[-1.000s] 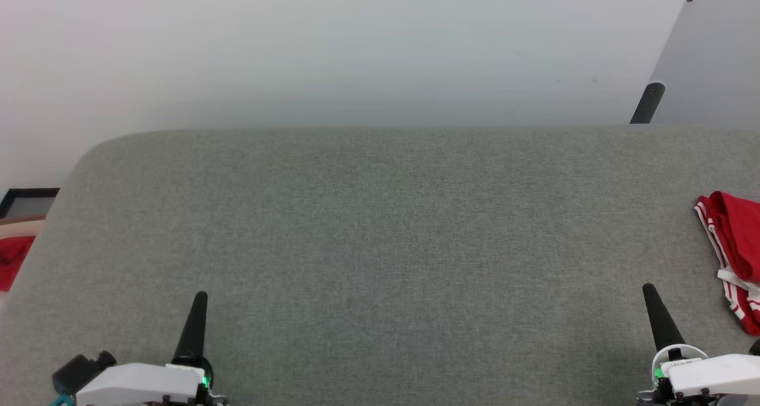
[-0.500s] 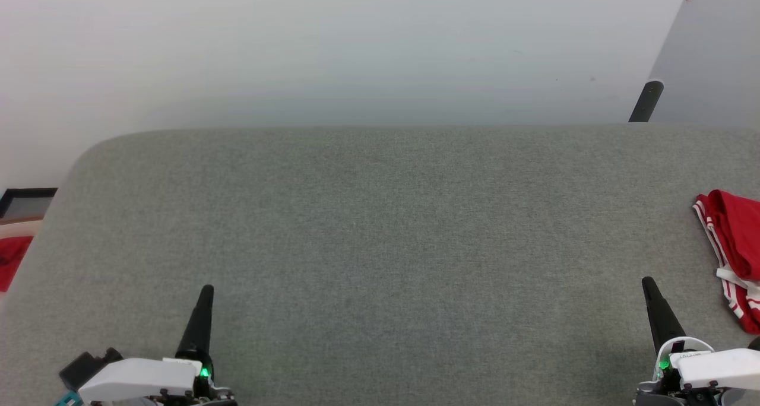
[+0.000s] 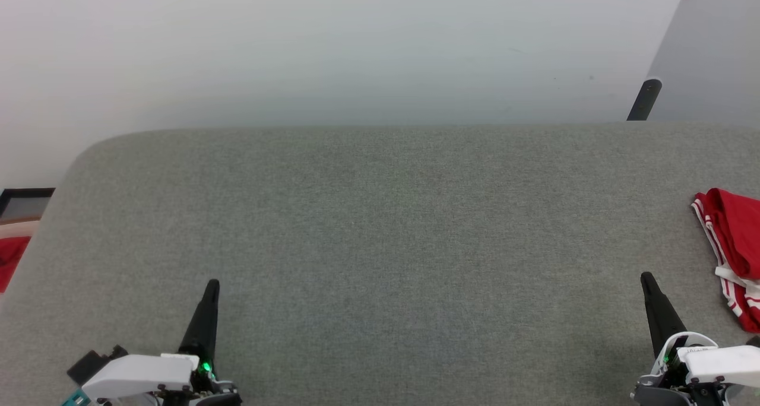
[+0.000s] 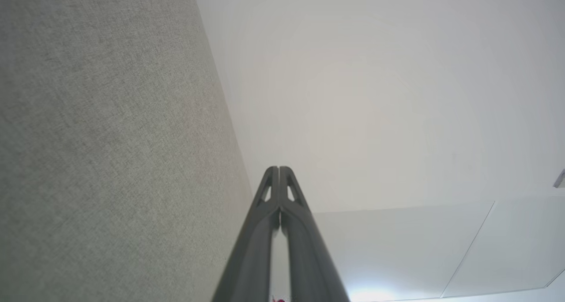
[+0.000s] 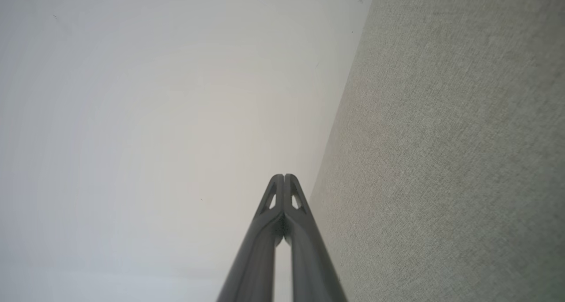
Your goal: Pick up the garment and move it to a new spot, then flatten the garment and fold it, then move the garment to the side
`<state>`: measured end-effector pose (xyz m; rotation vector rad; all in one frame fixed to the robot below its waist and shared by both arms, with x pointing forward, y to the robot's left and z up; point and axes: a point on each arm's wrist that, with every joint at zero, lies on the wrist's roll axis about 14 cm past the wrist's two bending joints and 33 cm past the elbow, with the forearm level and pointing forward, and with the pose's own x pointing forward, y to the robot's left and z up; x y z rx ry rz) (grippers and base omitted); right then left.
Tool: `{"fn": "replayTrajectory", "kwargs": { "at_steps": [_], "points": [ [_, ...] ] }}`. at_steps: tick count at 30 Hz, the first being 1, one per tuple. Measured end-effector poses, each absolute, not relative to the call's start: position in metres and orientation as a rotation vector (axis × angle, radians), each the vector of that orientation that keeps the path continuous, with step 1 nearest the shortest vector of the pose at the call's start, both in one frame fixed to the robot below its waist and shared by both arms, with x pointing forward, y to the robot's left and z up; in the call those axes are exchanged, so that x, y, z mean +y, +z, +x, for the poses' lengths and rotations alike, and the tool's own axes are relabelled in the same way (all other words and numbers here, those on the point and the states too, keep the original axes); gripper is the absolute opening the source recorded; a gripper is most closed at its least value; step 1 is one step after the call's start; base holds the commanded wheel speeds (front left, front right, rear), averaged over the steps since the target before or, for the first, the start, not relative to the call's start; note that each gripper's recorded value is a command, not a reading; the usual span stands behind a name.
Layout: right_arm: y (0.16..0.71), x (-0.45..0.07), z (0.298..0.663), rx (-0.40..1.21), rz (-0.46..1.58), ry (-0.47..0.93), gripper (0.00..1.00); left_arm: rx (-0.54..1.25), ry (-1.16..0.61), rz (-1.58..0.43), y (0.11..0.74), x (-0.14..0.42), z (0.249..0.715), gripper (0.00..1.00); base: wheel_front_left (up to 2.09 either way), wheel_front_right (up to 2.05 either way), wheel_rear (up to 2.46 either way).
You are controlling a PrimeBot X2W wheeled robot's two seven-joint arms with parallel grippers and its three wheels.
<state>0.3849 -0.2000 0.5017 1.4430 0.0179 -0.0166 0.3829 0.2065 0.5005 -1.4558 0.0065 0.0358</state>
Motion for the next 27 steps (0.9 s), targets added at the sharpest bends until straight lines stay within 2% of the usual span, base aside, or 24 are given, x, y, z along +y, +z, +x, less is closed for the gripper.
{"fn": "replayTrajectory", "kwargs": {
  "at_steps": [17,27],
  "points": [
    [0.5035,-0.1998,0.3869,0.010,1.570,-0.008,0.00,0.008,0.005,-1.572,0.5046,0.1996,0.3877,0.00,0.00,0.00,0.00],
    [0.5060,-0.1998,0.3886,0.005,1.573,-0.002,0.00,0.007,0.004,-1.574,0.5049,0.1993,0.3880,0.00,0.00,0.00,0.00]
  ]
}}
